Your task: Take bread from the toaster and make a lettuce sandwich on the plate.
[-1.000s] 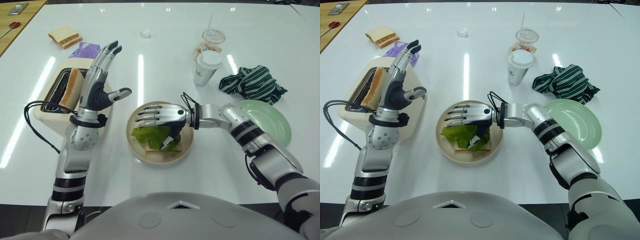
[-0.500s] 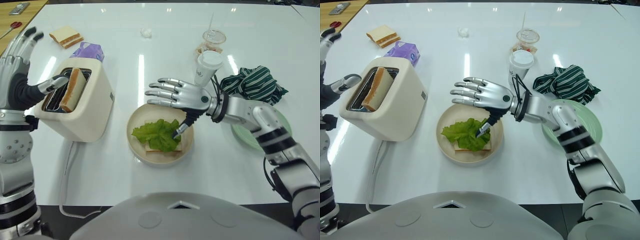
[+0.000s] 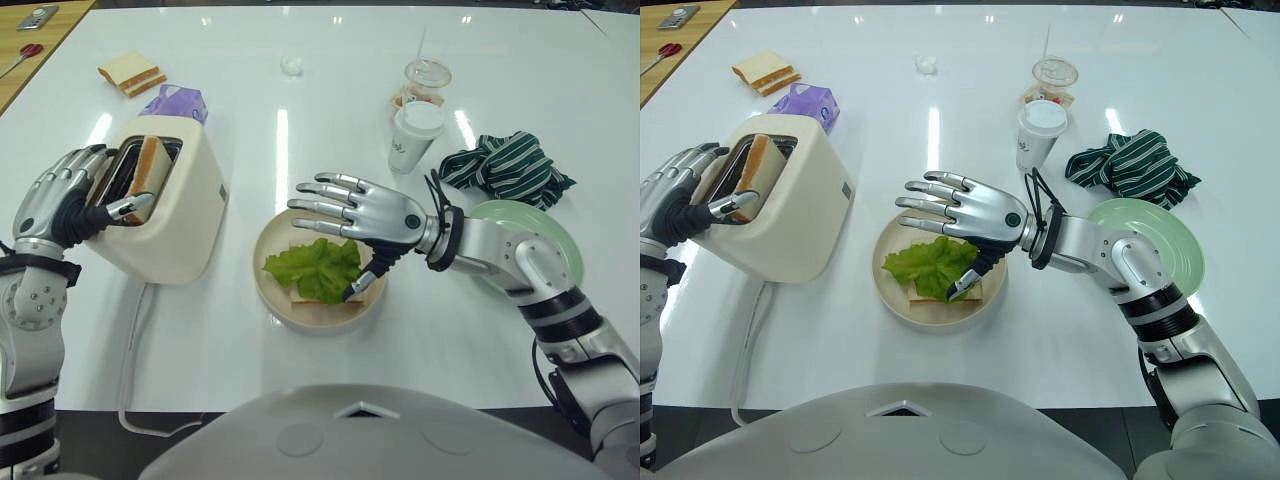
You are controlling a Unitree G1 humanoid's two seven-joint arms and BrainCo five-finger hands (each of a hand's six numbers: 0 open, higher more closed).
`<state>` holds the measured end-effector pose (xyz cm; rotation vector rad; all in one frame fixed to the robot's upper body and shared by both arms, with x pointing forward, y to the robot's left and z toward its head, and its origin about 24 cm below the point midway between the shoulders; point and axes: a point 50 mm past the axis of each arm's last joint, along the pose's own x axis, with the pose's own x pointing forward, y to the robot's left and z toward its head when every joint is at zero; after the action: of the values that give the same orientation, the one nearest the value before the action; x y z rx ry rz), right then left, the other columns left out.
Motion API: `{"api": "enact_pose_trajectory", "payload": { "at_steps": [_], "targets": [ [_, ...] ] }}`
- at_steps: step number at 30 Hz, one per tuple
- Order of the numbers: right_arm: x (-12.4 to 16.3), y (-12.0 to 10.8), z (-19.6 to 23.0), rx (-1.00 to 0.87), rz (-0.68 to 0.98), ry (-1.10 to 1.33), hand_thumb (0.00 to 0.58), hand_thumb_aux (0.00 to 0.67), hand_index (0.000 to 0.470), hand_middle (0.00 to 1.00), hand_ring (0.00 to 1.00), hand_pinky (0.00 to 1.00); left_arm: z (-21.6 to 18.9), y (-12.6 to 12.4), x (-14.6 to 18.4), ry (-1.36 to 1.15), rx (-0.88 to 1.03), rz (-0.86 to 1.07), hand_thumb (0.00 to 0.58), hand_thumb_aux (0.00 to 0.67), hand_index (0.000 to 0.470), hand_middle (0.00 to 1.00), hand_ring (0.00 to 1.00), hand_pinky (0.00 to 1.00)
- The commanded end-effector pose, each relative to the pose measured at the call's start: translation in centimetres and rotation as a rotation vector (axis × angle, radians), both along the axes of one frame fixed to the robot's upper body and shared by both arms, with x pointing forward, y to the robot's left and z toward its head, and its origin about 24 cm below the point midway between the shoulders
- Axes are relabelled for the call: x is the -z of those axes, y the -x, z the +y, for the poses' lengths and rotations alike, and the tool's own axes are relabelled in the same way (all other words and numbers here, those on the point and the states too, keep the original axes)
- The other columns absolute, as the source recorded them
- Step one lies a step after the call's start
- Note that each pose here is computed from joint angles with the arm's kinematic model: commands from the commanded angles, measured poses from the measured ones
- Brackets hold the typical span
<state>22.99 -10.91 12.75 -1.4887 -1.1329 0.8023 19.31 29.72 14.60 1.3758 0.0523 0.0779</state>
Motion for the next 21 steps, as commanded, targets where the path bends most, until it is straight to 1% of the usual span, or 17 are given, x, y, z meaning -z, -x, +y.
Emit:
{"api": "enact_pose_trajectory", "payload": {
  "at_steps": [1, 8, 12, 21],
  "targets": [
    [0.2, -0.2, 0.0, 0.015, 0.003, 0.012, 0.000, 0.000, 0.000, 0.00, 0.00, 0.00, -0.5, 0.1, 0.6, -0.007, 0.023, 0.058, 0.000, 0.000, 0.000, 0.00, 0.00, 0.00],
    [0.2, 0.0, 0.0, 0.023, 0.013, -0.005, 0.000, 0.000, 0.000, 0.00, 0.00, 0.00, -0.8, 0.7, -0.9, -0.021, 0.019, -0.026, 0.000, 0.000, 0.000, 0.00, 0.00, 0.00],
    [0.3, -0.1, 0.1, 0.029, 0.019, -0.017, 0.000, 0.000, 0.000, 0.00, 0.00, 0.00, -0.9, 1.4, -1.4, -0.027, -0.011, -0.096, 0.000, 0.000, 0.000, 0.00, 0.00, 0.00],
    [0.5, -0.2, 0.2, 0.042, 0.028, -0.038, 0.000, 0.000, 0.000, 0.00, 0.00, 0.00, -2.4, 2.1, 0.9, -0.036, 0.003, -0.078, 0.000, 0.000, 0.000, 0.00, 0.00, 0.00]
  ]
}}
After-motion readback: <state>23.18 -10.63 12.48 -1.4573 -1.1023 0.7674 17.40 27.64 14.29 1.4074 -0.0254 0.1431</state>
